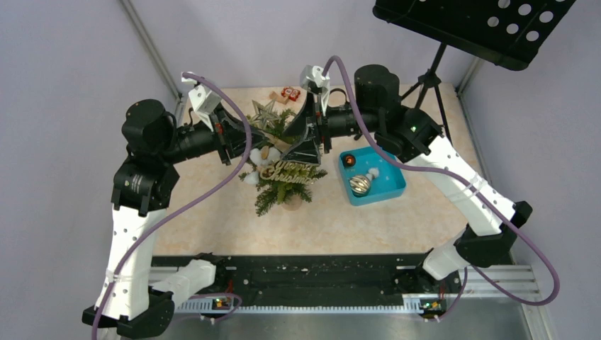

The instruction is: Decorate the small christmas tree

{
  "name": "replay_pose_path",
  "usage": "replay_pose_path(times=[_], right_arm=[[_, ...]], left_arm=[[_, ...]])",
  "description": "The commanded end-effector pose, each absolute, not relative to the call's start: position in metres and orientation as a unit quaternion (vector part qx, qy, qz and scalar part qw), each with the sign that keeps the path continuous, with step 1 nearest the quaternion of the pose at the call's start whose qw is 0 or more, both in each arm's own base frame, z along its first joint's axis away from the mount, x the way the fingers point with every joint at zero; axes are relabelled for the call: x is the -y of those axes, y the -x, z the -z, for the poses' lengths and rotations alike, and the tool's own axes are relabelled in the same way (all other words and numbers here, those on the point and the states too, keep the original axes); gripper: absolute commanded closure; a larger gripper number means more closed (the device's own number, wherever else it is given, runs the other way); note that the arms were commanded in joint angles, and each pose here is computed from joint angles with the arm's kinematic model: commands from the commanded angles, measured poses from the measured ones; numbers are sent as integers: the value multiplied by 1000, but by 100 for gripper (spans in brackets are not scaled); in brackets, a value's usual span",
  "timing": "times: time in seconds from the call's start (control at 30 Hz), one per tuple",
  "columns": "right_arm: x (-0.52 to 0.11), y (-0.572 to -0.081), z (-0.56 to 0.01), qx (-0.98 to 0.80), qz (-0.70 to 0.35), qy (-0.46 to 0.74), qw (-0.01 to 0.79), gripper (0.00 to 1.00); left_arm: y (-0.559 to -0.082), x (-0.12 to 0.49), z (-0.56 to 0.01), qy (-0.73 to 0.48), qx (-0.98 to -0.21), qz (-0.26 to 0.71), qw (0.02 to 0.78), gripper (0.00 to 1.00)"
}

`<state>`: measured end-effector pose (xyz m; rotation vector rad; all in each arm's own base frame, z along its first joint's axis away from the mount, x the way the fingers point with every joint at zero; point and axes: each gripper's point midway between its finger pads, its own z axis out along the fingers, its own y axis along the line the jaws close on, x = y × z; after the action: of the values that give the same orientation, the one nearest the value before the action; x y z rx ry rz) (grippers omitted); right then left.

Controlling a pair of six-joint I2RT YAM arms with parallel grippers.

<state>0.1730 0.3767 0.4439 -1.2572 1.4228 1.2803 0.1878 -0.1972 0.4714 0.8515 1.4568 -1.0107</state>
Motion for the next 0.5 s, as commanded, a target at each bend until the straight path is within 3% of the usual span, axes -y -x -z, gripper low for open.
replay_pose_path(times=[0.0,0.2,0.47], right_arm=[[-363,-173,-471,-547,-497,488,463,31],[-351,-171,-476,-551,-483,478,484,27],[-337,-164,-477,-551,-478,472,495,24]], left_arm=[[-193,181,-477,-305,-652,391,574,100],[-180,166,-483,-189,-694,448,531,100],[-198,108,-458,-17,-722,386,574,100]])
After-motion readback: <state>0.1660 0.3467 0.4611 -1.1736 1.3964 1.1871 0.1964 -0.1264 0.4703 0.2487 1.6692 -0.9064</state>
